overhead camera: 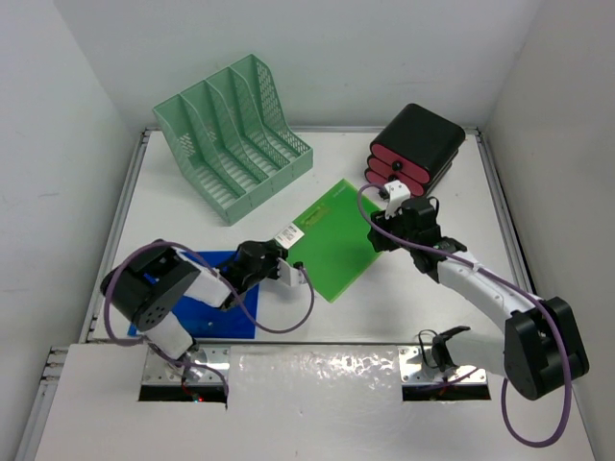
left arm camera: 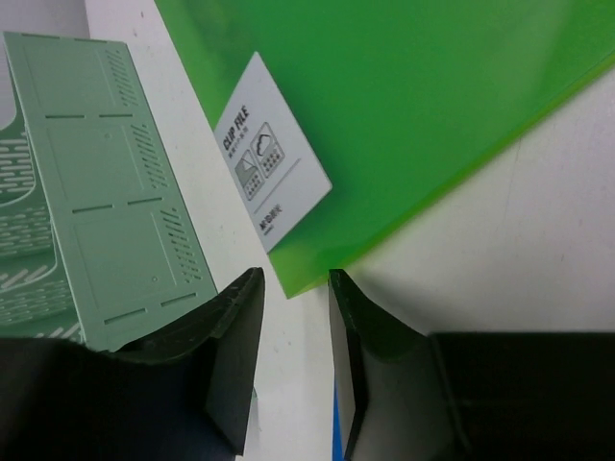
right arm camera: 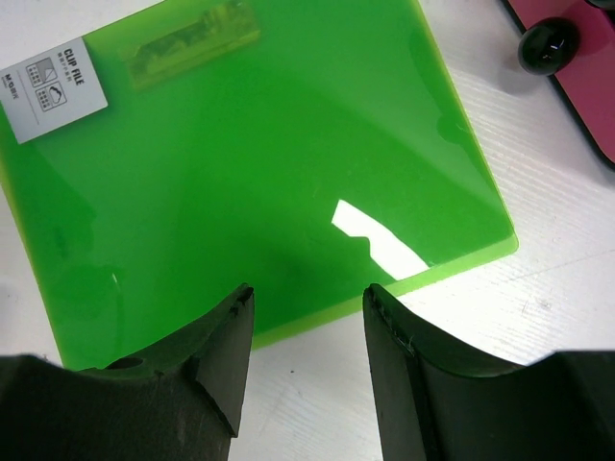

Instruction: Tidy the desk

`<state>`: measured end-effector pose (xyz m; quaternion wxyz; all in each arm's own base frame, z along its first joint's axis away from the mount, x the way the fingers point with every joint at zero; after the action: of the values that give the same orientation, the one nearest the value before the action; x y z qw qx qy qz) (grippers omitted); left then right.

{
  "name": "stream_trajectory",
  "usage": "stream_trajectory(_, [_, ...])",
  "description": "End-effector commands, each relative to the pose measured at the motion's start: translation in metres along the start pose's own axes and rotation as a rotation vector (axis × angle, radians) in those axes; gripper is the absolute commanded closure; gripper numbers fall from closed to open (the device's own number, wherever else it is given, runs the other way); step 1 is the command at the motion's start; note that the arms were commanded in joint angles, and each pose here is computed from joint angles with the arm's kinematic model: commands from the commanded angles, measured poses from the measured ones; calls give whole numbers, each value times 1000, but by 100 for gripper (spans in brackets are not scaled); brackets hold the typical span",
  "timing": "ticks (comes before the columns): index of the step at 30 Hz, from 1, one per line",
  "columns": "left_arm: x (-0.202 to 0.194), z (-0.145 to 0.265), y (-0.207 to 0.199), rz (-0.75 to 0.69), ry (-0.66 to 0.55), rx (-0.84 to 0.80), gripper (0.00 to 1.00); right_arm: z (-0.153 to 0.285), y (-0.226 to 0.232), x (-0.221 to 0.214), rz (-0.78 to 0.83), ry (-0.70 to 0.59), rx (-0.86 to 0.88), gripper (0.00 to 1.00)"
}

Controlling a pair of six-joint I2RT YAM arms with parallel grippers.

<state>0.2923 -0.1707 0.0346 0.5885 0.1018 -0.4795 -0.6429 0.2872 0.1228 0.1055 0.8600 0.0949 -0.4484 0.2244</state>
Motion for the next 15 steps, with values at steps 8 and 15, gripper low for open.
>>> stream_trajectory(8, [-8,-9,1,-132,7,136,67,2,1,2,29,-35,9,52])
stream_trajectory(15, [0,-14,11,-179,-46,240,100,1,7,-3,38,-40,48,52])
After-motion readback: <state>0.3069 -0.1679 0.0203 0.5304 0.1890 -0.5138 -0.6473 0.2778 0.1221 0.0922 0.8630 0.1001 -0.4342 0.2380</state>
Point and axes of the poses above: each gripper's point midway between its finger pads, its own z axis back along the fingers, its own y axis along the line the jaws close on, x = y × z, the point moved 3 cm from there along z, back along the fingers, and after that the axes turned 8 degrees about z, right-handed, at the moved point
